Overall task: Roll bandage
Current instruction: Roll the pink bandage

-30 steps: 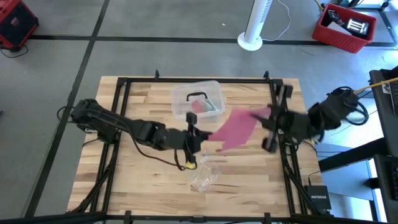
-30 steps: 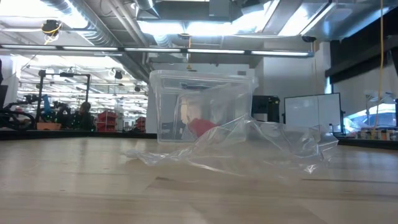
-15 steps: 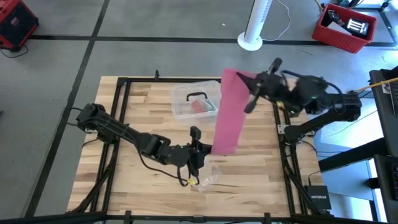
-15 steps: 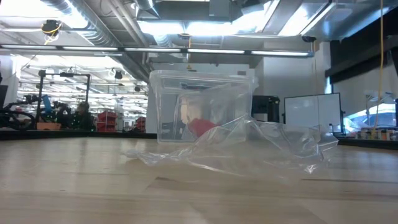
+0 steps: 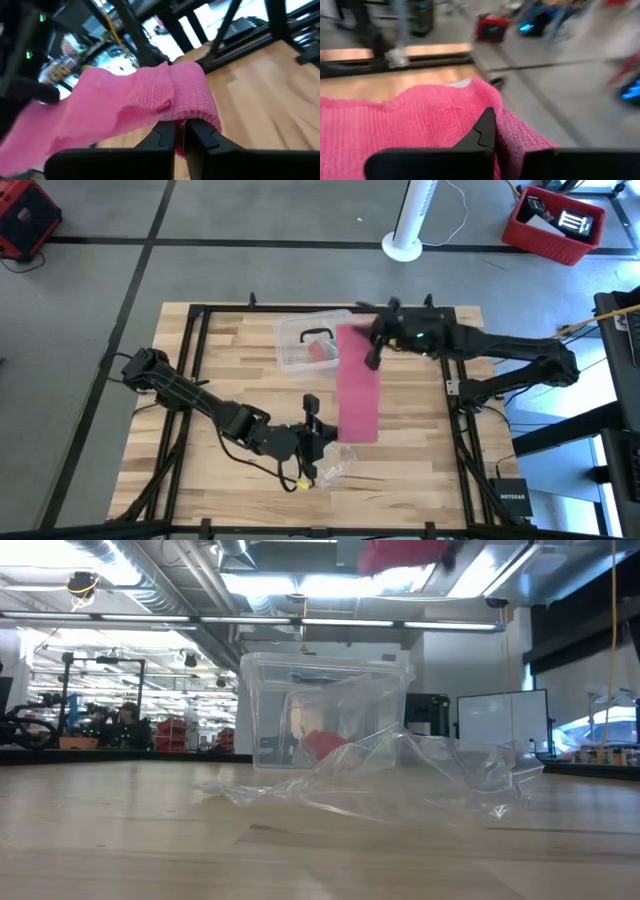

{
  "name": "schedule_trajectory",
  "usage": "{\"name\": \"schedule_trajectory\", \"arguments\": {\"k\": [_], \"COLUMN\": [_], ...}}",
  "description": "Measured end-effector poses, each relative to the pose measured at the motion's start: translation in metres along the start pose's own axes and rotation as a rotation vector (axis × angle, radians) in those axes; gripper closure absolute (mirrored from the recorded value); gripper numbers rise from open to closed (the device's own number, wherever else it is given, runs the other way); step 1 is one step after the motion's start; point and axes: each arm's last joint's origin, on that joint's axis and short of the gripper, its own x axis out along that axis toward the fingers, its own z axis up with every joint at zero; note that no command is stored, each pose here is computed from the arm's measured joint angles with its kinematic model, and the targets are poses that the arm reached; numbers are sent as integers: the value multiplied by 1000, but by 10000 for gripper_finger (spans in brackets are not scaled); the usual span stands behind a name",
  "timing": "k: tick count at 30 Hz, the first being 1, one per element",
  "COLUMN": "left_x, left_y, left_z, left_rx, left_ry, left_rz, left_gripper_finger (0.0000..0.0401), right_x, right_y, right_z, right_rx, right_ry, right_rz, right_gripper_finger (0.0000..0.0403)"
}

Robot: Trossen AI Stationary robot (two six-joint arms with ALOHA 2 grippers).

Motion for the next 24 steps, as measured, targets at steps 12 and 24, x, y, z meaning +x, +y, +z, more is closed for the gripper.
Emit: {"name": "schedule_trajectory", "arguments": {"k": [12, 24], "left_x": [41, 49], "left_y": [-35, -30], "left_z": [-48, -106], "left_rx": [-293, -547], "left_ry": [-116, -165], "left_rz": [-47, -24], "left_gripper_finger": [398, 393], "right_x": [31, 31], "right_y": [27, 26], "right_z": [-104, -96], "right_rx": [202, 185], "right_ry": [278, 302], "right_rz": [266, 251], "right_gripper_finger": [237, 78]}}
